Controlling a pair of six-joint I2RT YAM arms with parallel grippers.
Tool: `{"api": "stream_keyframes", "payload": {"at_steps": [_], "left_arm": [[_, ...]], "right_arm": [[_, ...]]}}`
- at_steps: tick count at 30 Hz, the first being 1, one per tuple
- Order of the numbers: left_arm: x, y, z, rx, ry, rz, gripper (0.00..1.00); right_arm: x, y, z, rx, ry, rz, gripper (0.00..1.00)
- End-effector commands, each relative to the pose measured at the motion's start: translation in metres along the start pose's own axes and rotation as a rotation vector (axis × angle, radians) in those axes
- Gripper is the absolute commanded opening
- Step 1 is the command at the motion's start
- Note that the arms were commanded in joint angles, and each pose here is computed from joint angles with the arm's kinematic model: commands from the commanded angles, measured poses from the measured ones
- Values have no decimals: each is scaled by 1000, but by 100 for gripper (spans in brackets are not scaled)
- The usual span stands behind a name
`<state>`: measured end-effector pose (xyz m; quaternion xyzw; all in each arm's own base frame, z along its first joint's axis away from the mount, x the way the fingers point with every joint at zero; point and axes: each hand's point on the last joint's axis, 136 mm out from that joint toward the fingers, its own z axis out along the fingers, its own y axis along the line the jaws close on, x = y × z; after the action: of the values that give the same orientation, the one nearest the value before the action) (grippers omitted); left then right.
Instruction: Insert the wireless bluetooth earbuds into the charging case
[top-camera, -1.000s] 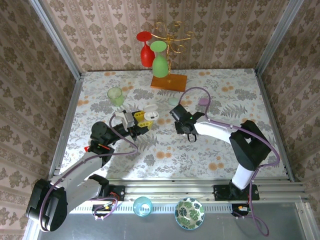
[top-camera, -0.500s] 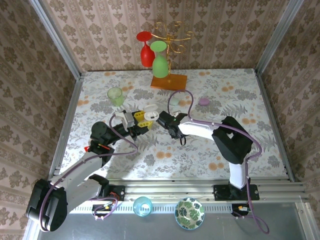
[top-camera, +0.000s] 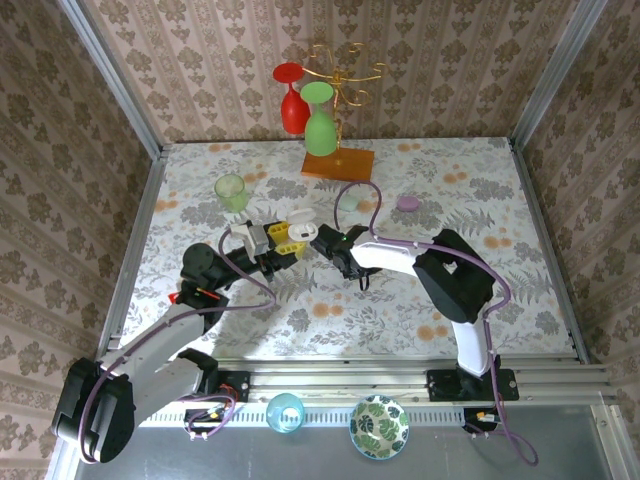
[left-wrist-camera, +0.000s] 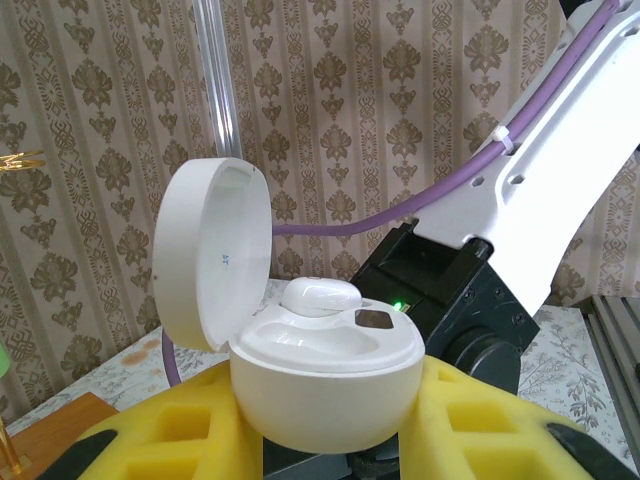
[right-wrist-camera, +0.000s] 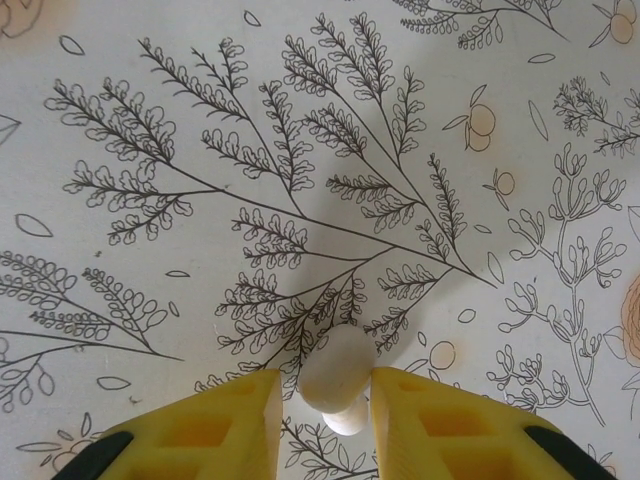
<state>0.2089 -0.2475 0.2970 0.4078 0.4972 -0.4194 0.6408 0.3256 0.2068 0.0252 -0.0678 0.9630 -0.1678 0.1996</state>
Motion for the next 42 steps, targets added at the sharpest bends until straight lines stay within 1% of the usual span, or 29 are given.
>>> {"api": "stream_keyframes", "payload": {"at_steps": [1,9,12,15,22,24,25,30,34,37,42], "left_arm": [[-16,-2,1,6,-36,52,27],[-17,-2,1,5,-37,51,27],[-15,-2,1,6,-34,51,27],[-14,-1,2,4,-31,49,27],[-12,2,5,1,-42,52,27],[-11,3,6,1,-41,53,27],[-11,3,6,0,-41,54,27],[-11,5,8,-1,-41,54,27],[-8,7,10,-2,-40,51,27],[-1,9,11,-6,-28,55,27],[7,15,14,-18,-15,92,26]], "right_arm": [[-2,-6,2,55,-1,-3,28],[-1,-5,7,70,9,-21,21],[-5,-8,0,59,-11,-15,19],[-11,-9,-13,8,-55,4,18],[-33,-14,-61,-201,-197,81,18],[-34,-18,-76,-257,-218,95,18],[-41,-17,-86,-308,-249,116,18],[-47,-20,-127,-525,-281,189,19],[-50,-22,-156,-704,-282,260,20],[-54,-24,-185,-815,-321,273,20],[-57,-22,-222,-963,-361,267,20]]}}
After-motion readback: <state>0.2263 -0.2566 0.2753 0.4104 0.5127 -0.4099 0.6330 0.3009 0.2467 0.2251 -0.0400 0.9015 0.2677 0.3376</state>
